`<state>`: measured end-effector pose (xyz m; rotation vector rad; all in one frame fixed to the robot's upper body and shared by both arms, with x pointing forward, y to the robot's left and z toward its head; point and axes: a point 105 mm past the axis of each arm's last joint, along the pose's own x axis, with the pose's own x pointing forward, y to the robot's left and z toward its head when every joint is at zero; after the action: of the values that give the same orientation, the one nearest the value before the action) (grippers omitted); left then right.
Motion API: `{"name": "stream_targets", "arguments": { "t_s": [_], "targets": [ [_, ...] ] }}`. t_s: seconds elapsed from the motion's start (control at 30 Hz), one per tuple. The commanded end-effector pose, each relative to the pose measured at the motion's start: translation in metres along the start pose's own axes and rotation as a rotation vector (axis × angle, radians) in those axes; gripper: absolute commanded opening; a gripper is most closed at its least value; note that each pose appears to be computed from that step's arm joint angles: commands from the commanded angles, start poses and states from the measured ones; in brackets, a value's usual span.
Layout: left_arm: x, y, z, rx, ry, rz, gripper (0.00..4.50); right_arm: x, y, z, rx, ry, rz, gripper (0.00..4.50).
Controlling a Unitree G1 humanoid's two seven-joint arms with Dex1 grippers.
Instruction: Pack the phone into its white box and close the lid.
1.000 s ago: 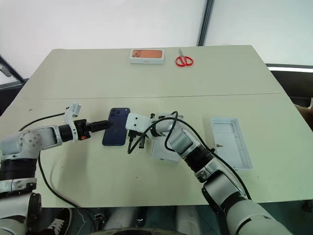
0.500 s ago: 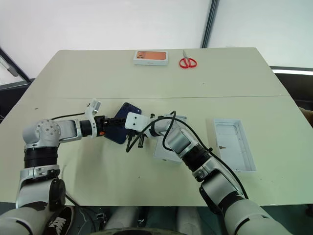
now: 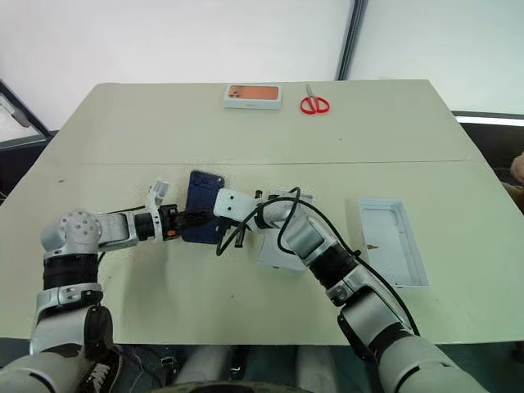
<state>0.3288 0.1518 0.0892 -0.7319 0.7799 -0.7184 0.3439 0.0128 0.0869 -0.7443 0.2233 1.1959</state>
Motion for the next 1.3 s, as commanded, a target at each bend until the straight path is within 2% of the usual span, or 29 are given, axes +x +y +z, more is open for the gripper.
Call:
{"name": "stream_targets", "arguments": {
  "t_s": [0.03, 0.23, 0.37, 0.47, 0.57, 0.7, 0.77, 0.9, 1.03, 1.3],
  "targets": [
    [0.002, 0.016, -0.013, 0.004, 0.037, 0.088, 0.02, -0.007, -0.008, 0.01, -0.01, -0.048, -0.039, 0.0],
    [-0.002, 0.003, -0.008, -0.069, 0.015, -0.003, 0.02, -0.028, -0.033, 0.031, 0.071, -0.217, -0.155, 0.0],
    [-0.009, -0.019, 0.008, -0.073, -0.066, -0.139, 0.02, -0.066, -0.052, 0.052, 0.275, -0.444, -0.183, 0.0],
    [-0.012, -0.028, 0.011, -0.044, -0.078, -0.169, 0.0, -0.095, -0.05, 0.061, 0.387, -0.585, -0.117, 0.84],
    [-0.013, -0.042, 0.01, -0.064, -0.052, -0.249, 0.0, -0.111, -0.043, 0.054, 0.342, -0.56, -0.117, 2.45],
    [0.0, -0.067, 0.008, -0.051, -0.021, -0.348, 0.0, -0.133, -0.022, 0.029, 0.302, -0.496, -0.08, 4.46],
    [0.007, -0.073, 0.001, -0.03, 0.006, -0.352, 0.0, -0.141, -0.021, 0.022, 0.312, -0.494, -0.111, 4.46],
    [0.033, -0.092, -0.014, -0.035, 0.059, -0.401, 0.0, -0.173, 0.005, -0.021, 0.21, -0.367, -0.149, 4.46],
    [0.042, -0.094, -0.028, -0.047, 0.091, -0.388, 0.0, -0.183, 0.02, -0.042, 0.181, -0.295, -0.161, 4.46],
    [0.057, -0.098, -0.032, -0.084, 0.103, -0.38, 0.0, -0.185, 0.022, -0.055, 0.187, -0.258, -0.205, 4.46]
  ]
}}
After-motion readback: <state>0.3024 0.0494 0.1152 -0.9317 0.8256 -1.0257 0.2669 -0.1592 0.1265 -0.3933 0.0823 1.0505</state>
